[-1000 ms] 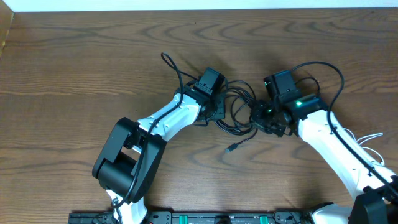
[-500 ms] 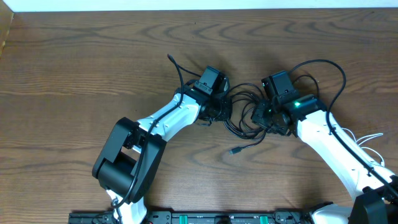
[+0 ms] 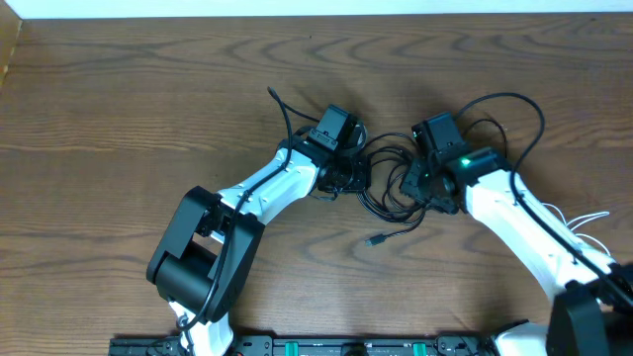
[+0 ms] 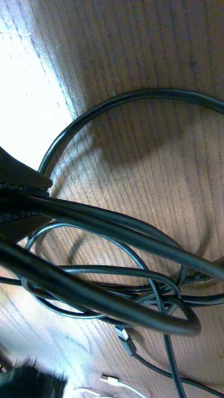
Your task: Untangle cables
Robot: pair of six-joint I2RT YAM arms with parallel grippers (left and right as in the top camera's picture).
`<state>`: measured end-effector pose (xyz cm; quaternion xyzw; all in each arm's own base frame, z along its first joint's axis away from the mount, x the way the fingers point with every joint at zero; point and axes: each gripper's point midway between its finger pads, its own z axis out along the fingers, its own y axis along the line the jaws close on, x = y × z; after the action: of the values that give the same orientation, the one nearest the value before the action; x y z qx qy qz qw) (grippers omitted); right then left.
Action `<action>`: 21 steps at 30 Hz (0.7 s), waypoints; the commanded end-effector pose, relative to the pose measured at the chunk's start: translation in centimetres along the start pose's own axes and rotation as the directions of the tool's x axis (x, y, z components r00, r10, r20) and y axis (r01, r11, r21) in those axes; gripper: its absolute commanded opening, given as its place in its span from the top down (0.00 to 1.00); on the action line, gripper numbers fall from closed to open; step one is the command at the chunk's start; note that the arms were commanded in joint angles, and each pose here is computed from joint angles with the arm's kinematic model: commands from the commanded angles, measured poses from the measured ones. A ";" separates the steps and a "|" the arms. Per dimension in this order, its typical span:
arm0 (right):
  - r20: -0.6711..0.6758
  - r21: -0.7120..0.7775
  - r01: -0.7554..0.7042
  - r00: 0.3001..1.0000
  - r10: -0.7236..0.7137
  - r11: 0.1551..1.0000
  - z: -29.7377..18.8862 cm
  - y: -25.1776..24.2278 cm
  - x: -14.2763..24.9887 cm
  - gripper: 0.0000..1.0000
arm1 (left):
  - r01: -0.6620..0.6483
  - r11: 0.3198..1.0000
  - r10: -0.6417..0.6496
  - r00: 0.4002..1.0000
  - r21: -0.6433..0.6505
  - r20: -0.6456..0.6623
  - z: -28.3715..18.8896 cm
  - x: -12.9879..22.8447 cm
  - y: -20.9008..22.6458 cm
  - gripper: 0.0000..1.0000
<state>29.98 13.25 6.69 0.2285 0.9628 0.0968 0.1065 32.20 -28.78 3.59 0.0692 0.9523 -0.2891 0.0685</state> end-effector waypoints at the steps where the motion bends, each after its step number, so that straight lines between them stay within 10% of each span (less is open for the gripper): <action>1: -0.053 -0.032 0.049 0.997 -0.051 0.998 1.3 1.1 0.6 0.57 | -0.015 1.000 0.015 1.000 0.018 -0.005 -0.2 0.1 -0.2 0.93; 12: -0.165 -0.100 0.087 0.981 -0.103 0.991 5.9 2.8 1.9 0.61 | -0.014 1.000 0.014 1.000 0.018 -0.006 -0.2 0.1 -0.2 0.92; 15: -0.191 -0.075 0.084 0.977 -0.097 0.994 6.9 2.2 2.4 0.99 | -0.014 1.000 0.014 1.000 0.018 -0.006 -0.2 0.1 -0.2 0.92; 21: -0.145 -0.185 0.191 0.965 -0.219 0.964 5.0 3.3 1.0 0.99 | -0.028 0.997 0.027 1.000 -0.074 -0.011 -0.2 0.5 1.5 0.92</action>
<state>30.52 17.14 0.33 0.1554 0.9754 0.1543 0.0263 31.87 -28.58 3.41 0.0708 0.9541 -0.2843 0.0620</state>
